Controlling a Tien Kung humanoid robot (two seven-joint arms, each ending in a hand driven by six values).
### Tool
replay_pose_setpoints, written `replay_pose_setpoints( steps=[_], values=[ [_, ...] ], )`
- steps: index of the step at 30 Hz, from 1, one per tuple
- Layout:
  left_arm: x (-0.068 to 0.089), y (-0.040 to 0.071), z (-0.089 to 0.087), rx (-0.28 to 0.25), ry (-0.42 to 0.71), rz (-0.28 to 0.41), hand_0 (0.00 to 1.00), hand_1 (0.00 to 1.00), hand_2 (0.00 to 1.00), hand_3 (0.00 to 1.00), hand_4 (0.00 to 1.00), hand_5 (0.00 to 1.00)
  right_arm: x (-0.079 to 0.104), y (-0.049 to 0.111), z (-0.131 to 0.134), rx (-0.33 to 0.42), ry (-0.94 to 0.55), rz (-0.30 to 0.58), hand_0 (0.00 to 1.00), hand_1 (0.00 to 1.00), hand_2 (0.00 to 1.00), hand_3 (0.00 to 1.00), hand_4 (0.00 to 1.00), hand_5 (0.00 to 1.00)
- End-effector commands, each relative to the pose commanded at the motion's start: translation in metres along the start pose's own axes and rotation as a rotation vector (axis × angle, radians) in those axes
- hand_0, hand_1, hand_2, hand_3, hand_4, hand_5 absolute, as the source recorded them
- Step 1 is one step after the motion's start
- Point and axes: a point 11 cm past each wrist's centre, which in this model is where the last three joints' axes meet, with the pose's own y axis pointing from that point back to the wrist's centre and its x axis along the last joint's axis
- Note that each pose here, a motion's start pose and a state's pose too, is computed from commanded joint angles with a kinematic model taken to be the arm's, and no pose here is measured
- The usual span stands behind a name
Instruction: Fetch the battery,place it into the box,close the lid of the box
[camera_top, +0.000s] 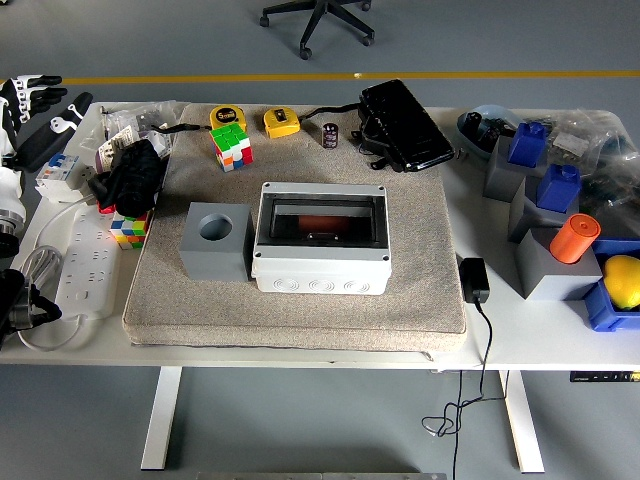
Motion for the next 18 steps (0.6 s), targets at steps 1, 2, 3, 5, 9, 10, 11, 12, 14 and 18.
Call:
replay_pose_setpoints(
  steps=[1,2,3,5,9,10,11,12,14,18],
  values=[
    [0.0001,0.0000,0.0002,-0.001,0.000,0.000,0.703,0.672,0.617,0.624,0.957,0.474,-0.0006,0.0000,-0.0004,0.001,-0.001,-0.001,0.606,0.631,0.649,0.570,0.968,0.528],
    [0.0003,0.0000,0.0004,-0.001,0.000,0.000,0.703,0.672,0.617,0.624,0.957,0.474,-0.0012,0.0000,-0.0007,0.001,-0.002,-0.002,0.606,0.631,0.649,0.570,0.968,0.528],
    [0.0006,-0.0001,0.0004,-0.001,-0.002,0.000,0.703,0.672,0.617,0.624,0.957,0.474,-0.0026,0.0000,-0.0009,0.002,-0.002,-0.005,0.606,0.631,0.649,0.570,0.968,0.528],
    [0.0010,-0.0004,0.0006,-0.002,-0.004,0.001,0.704,0.673,0.616,0.624,0.956,0.476,-0.0045,0.0002,-0.0007,0.002,0.001,-0.011,0.605,0.631,0.650,0.569,0.968,0.528],
    [-0.0001,-0.0017,0.0027,-0.007,0.002,0.002,0.704,0.673,0.616,0.624,0.956,0.476,-0.0041,0.0002,-0.0004,0.001,0.004,-0.011,0.605,0.631,0.650,0.569,0.968,0.528],
    [-0.0002,-0.0019,0.0031,-0.007,0.002,0.003,0.703,0.673,0.615,0.622,0.955,0.477,-0.0038,0.0001,-0.0005,0.000,0.004,-0.010,0.605,0.631,0.650,0.569,0.968,0.528],
    [-0.0002,-0.0024,0.0040,-0.010,0.002,0.003,0.703,0.673,0.615,0.622,0.955,0.477,-0.0031,0.0000,-0.0006,0.000,0.003,-0.009,0.605,0.631,0.650,0.569,0.968,0.528],
    [-0.0002,-0.0027,0.0045,-0.012,0.001,0.003,0.703,0.673,0.615,0.622,0.955,0.477,-0.0028,0.0000,-0.0008,0.000,0.003,-0.008,0.605,0.631,0.650,0.569,0.968,0.528],
    [0.0001,-0.0031,0.0056,-0.015,0.001,0.003,0.703,0.673,0.615,0.622,0.955,0.477,-0.0026,-0.0001,-0.0016,0.001,0.003,-0.008,0.605,0.631,0.650,0.569,0.968,0.528],
    [0.0007,-0.0031,0.0052,-0.013,0.000,0.005,0.705,0.673,0.614,0.622,0.952,0.475,-0.0035,0.0001,-0.0025,0.004,0.006,-0.011,0.606,0.631,0.650,0.571,0.968,0.528]
  ],
)
